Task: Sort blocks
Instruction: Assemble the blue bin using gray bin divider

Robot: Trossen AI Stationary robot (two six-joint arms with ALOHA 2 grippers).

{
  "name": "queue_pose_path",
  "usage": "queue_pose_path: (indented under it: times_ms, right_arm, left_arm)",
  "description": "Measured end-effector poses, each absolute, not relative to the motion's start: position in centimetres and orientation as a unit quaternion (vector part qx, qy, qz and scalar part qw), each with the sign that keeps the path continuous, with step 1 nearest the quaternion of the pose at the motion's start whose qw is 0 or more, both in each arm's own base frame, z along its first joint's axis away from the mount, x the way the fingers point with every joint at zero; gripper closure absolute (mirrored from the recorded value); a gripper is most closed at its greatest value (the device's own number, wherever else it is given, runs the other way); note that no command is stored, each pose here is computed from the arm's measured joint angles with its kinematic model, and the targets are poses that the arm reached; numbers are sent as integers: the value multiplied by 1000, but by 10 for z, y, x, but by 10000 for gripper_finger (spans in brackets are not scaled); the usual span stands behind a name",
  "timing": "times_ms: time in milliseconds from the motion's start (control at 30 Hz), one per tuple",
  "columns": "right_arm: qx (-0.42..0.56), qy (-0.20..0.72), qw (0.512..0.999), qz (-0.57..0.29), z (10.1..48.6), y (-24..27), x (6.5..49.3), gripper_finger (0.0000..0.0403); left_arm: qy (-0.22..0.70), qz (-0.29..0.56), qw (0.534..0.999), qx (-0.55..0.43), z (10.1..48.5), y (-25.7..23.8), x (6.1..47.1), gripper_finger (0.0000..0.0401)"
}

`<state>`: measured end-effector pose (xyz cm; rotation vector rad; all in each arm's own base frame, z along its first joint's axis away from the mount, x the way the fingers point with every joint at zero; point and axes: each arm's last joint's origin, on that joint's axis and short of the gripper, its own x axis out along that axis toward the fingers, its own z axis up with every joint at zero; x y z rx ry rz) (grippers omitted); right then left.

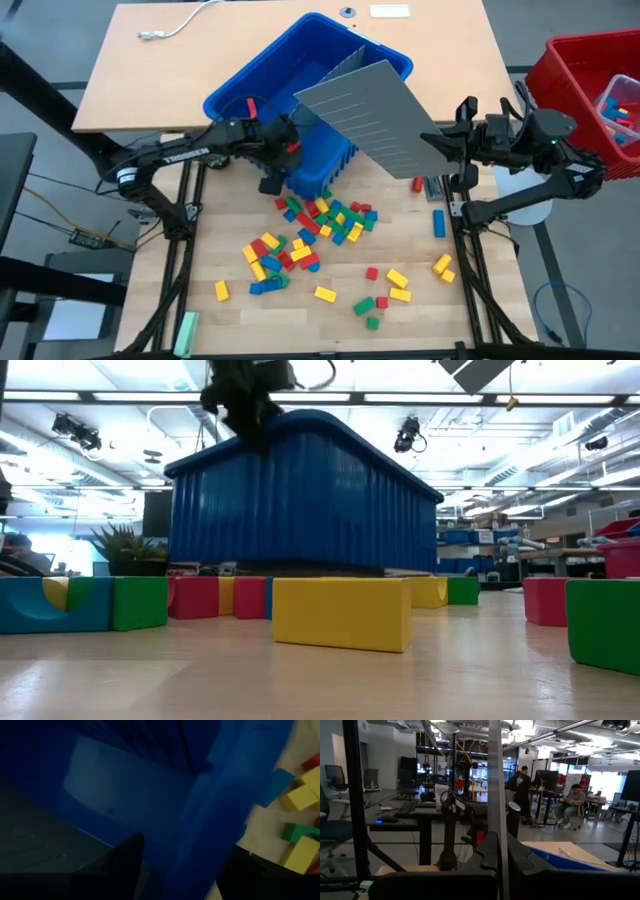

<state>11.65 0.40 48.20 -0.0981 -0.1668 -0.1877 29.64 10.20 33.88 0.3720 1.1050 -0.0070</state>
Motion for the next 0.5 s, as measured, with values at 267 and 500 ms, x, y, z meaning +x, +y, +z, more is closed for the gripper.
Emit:
queue_pose_path:
  times_ms: [267, 500]
  right_arm:
    - [-49, -81, 991, -93, 482, 4, 117, 403]
    - [-49, -81, 991, -93, 482, 4, 117, 403]
  left_arm:
    - [489, -19, 843, 225, 341, 101, 310, 292]
    - [427, 20, 879, 213, 367, 97, 320, 313]
